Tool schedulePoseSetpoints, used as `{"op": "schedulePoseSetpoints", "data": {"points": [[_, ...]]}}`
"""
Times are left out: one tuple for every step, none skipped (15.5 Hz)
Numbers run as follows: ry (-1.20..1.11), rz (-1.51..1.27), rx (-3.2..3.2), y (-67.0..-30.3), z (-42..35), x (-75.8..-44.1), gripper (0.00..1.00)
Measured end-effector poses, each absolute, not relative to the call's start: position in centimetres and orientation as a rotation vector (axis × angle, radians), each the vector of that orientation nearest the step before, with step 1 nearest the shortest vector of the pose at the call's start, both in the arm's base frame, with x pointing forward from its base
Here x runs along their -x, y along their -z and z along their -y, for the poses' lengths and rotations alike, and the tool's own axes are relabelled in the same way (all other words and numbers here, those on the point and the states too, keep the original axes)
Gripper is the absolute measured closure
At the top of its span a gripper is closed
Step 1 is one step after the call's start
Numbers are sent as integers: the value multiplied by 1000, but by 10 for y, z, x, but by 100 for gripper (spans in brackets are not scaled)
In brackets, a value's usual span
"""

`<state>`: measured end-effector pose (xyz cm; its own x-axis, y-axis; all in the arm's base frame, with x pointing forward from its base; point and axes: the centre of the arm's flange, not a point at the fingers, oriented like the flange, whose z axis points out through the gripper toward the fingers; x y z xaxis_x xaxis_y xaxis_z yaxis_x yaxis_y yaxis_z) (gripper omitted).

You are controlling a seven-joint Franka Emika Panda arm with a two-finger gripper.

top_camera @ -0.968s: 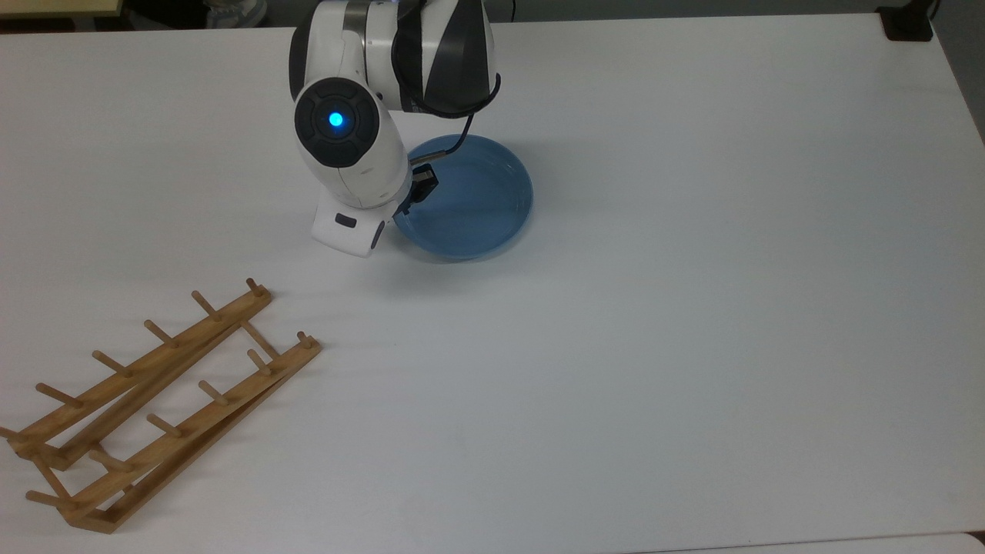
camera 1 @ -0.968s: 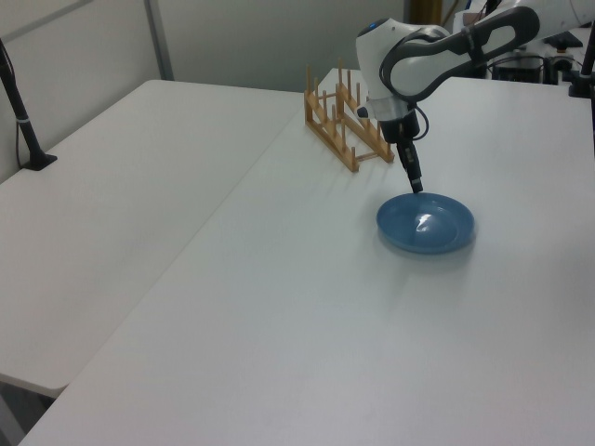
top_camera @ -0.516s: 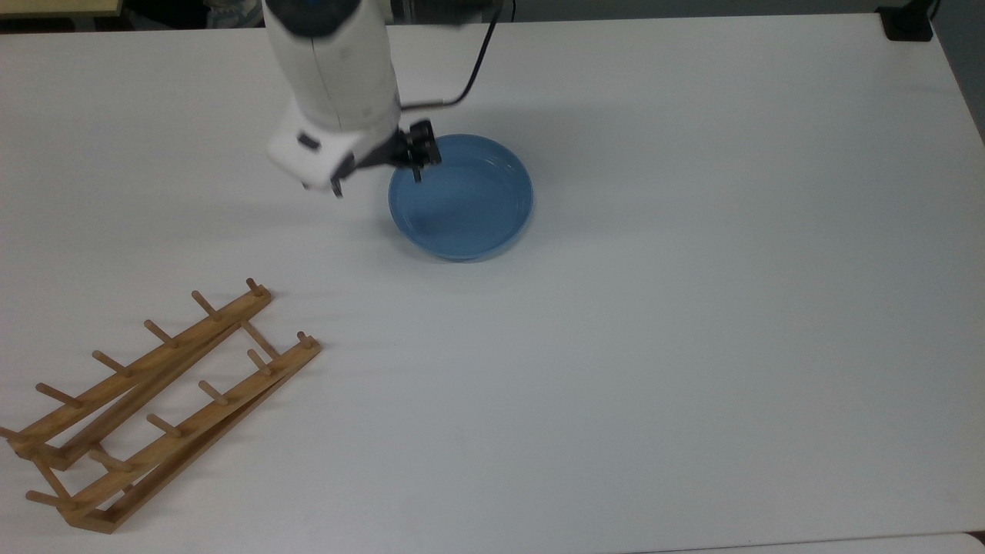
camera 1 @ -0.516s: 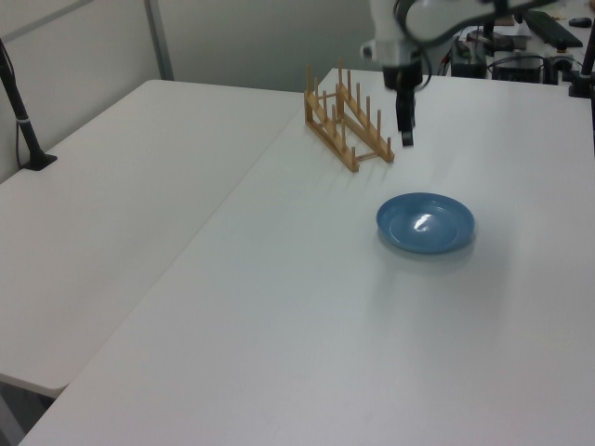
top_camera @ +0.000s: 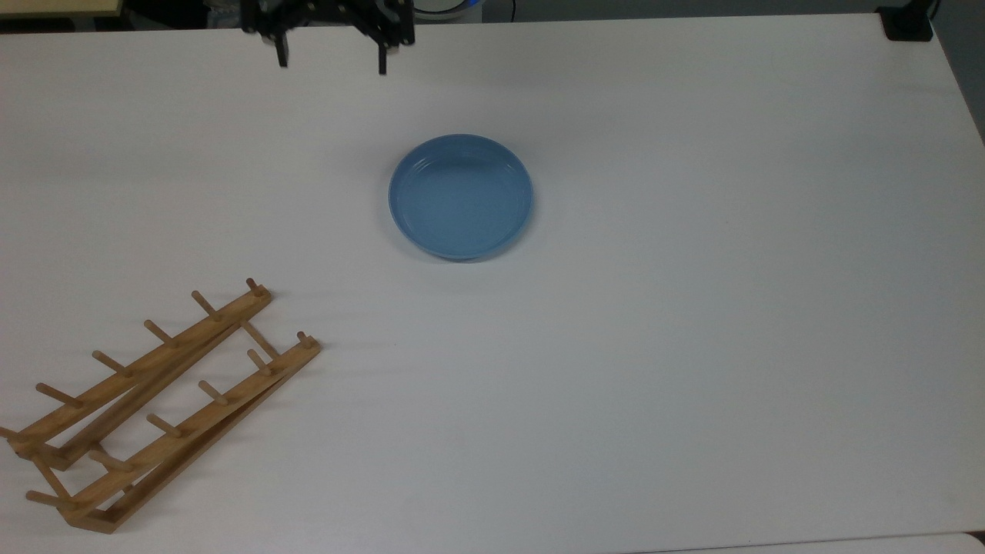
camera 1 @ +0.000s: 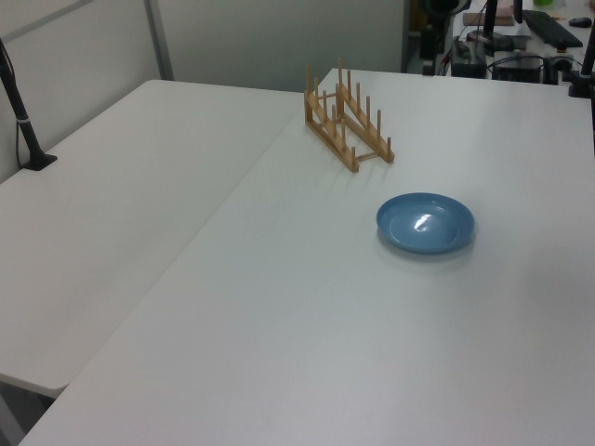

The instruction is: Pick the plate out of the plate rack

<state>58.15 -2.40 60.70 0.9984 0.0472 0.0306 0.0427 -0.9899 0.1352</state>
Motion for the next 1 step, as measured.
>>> {"op": "schedulePoseSetpoints", "data": {"points": [[-61,-56,-3004,-612,28,-576,0]]}}
